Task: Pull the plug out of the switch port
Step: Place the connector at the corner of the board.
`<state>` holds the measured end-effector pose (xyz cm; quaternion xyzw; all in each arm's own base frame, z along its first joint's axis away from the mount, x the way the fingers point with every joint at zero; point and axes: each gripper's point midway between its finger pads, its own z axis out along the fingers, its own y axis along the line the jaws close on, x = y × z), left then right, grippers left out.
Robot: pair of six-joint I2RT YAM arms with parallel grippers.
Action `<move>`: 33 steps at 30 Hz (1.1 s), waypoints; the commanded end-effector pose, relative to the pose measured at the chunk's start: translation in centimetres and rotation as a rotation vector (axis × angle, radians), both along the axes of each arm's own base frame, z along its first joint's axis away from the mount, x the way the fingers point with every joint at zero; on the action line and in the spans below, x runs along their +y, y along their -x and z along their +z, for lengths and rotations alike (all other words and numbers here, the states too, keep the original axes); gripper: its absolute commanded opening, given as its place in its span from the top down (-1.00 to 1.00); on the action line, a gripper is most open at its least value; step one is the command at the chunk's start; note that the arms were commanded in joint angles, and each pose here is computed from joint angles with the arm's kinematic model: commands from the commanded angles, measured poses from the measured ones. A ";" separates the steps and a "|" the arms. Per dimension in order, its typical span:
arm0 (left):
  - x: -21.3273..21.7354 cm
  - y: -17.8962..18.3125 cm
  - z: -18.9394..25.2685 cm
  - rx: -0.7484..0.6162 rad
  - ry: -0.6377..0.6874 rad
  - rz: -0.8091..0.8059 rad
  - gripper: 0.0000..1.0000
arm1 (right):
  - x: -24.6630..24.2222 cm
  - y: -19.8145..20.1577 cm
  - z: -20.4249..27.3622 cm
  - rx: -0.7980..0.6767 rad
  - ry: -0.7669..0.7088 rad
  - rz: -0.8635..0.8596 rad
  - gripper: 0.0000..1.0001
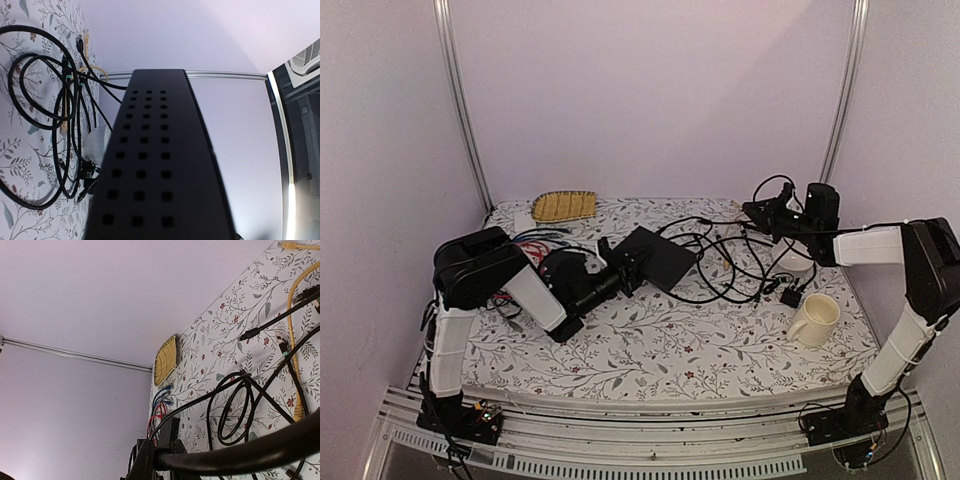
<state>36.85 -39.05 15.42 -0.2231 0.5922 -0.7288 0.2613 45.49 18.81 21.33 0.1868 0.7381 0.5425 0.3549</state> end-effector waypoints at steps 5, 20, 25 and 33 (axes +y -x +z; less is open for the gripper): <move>1.2 1.0 7.6 -0.217 0.142 -0.014 1.00 | -0.3 1.6 -5.6 0.190 -0.003 0.044 0.65; 0.4 1.3 8.2 -0.234 0.116 -0.073 1.00 | -3.4 8.2 -8.7 0.301 0.105 -0.036 0.12; 0.2 1.3 8.2 -0.234 0.113 -0.089 1.00 | -3.8 9.4 -9.4 0.330 0.124 -0.039 0.06; -0.1 1.1 8.8 -0.245 0.108 -0.111 1.00 | -5.1 11.5 -11.5 0.422 0.206 -0.072 0.03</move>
